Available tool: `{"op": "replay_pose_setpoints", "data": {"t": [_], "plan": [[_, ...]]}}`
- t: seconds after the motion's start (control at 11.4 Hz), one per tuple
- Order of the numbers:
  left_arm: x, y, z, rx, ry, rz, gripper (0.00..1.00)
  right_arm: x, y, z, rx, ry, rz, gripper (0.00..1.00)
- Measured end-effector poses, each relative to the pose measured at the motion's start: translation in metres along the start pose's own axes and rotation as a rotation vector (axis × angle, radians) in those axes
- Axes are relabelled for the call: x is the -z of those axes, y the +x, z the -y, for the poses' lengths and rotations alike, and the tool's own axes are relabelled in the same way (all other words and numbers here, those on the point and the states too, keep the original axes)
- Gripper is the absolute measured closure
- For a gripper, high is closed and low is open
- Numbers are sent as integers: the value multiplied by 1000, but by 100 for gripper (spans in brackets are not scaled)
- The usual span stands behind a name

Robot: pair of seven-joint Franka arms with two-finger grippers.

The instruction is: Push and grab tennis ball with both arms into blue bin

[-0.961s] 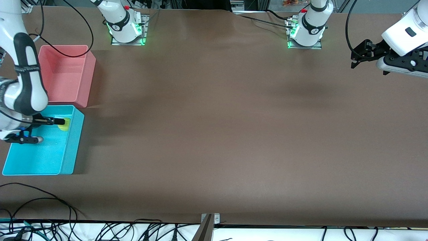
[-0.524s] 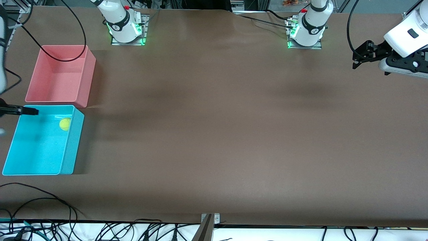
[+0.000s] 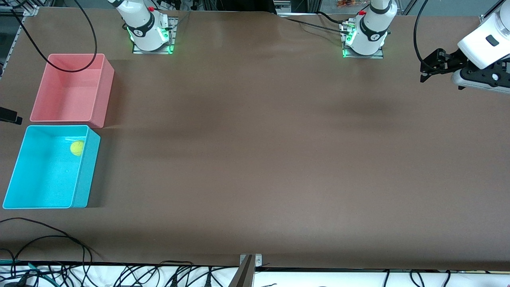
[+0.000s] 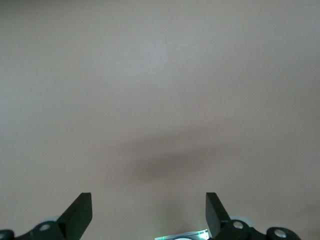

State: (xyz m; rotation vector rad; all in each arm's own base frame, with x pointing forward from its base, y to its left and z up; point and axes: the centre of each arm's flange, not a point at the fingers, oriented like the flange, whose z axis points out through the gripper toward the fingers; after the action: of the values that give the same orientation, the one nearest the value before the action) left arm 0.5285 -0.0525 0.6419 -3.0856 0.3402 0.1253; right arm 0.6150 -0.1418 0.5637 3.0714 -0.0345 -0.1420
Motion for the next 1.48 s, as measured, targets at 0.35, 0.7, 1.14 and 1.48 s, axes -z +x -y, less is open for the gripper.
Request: {"op": "replay_pose_setpoints", "data": {"t": [0.35,0.7,1.14,1.48], "plan": [[-1,0,0,1,0,3,0,35,-28,83,-56,11,-43,0],[-1,0,0,1,-1,4,0,34,-55,79,-68,35,-37,0],[-1,0,0,1,-1,4,0,36,-57,77,-77,45,-44,0],[-1,0,0,1,-1,5,0,39,-68,77,-77,49,-52,0]]}}
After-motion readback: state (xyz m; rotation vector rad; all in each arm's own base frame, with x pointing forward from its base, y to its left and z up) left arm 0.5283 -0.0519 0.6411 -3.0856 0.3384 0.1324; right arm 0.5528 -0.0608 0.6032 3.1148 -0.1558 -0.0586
